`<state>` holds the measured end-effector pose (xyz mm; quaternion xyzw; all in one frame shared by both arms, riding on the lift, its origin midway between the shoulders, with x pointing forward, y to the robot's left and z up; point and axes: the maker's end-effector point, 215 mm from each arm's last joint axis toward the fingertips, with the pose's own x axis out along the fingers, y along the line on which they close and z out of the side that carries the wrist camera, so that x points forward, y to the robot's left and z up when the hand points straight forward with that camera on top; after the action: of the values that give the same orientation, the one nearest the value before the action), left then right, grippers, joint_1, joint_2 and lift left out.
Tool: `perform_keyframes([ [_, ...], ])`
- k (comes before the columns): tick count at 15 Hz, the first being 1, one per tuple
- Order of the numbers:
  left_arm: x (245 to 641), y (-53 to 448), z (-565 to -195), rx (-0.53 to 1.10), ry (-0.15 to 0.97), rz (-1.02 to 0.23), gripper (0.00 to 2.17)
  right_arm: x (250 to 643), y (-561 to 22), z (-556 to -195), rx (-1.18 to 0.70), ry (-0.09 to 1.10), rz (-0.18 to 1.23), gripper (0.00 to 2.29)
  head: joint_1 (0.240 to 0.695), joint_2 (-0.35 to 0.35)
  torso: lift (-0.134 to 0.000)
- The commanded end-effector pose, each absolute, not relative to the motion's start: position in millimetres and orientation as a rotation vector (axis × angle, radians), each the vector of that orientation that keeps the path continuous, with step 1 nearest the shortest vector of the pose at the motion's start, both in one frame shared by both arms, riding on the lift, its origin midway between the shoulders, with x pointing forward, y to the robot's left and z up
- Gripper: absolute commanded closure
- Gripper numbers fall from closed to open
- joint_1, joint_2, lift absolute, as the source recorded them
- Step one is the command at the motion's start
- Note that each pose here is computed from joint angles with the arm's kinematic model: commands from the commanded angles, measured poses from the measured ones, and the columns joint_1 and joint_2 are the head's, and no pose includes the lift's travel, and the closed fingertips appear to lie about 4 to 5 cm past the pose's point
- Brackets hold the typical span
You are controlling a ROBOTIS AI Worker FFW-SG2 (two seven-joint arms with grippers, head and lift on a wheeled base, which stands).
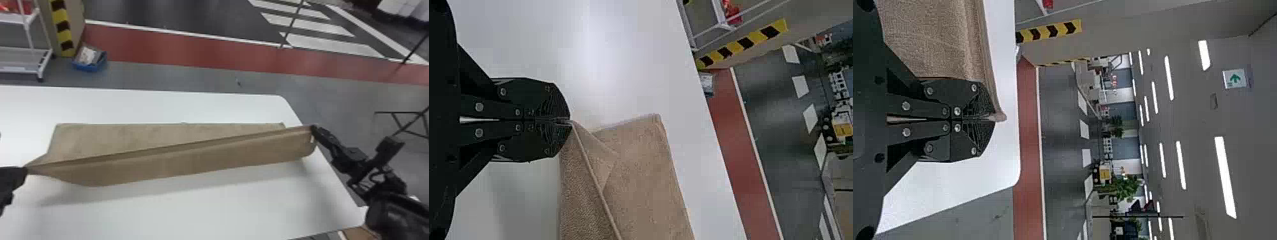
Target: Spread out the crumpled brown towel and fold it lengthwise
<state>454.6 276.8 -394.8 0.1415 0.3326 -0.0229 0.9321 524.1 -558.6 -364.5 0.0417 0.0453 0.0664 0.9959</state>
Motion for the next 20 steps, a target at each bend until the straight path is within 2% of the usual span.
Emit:
perform_keyframes([
  [1, 473.8, 266.2, -379.1, 0.293, 0.648, -0.055, 1.40, 536.8, -564.2, -354.8, 0.085, 0.073, 0.098, 1.53, 0.695, -0.311, -0.124],
  [3, 486.4, 255.7, -375.7, 0.297, 0.637, -0.067, 1.40, 545.6, -566.5, -341.9, 0.082, 0.050, 0.089, 1.53, 0.695, -0.310, -0.124],
  [7, 515.8, 233.1, -379.4, 0.293, 0.639, -0.091, 1.40, 561.8, -576.8, -338.5, 0.092, 0.041, 0.048, 1.53, 0.695, -0.324, -0.124],
  [12, 546.5, 190.9, -367.1, 0.298, 0.610, -0.139, 1.39, 570.7, -575.1, -336.6, 0.068, 0.019, 0.038, 1.53, 0.695, -0.350, -0.124],
  [13, 553.0, 184.6, -362.6, 0.296, 0.595, -0.142, 1.26, 571.1, -575.2, -338.6, 0.070, 0.022, 0.032, 1.53, 0.695, -0.350, -0.124],
  [15, 559.5, 177.3, -361.6, 0.297, 0.594, -0.150, 1.24, 571.8, -576.7, -337.5, 0.068, 0.013, 0.024, 1.53, 0.695, -0.350, -0.124],
  [16, 560.4, 174.9, -366.1, 0.301, 0.602, -0.154, 1.17, 572.5, -574.8, -339.7, 0.066, 0.017, 0.025, 1.53, 0.691, -0.350, -0.124],
  [17, 562.5, 172.4, -370.2, 0.305, 0.603, -0.159, 1.01, 572.6, -573.6, -341.4, 0.062, 0.019, 0.026, 1.53, 0.688, -0.350, -0.124],
  [19, 566.0, 174.1, -376.8, 0.304, 0.605, -0.155, 0.09, 574.3, -568.8, -342.9, 0.061, 0.021, 0.033, 1.53, 0.688, -0.350, -0.124],
  [20, 568.6, 176.2, -375.7, 0.303, 0.592, -0.147, 0.01, 574.5, -568.1, -343.2, 0.061, 0.022, 0.035, 1.53, 0.689, -0.350, -0.124],
])
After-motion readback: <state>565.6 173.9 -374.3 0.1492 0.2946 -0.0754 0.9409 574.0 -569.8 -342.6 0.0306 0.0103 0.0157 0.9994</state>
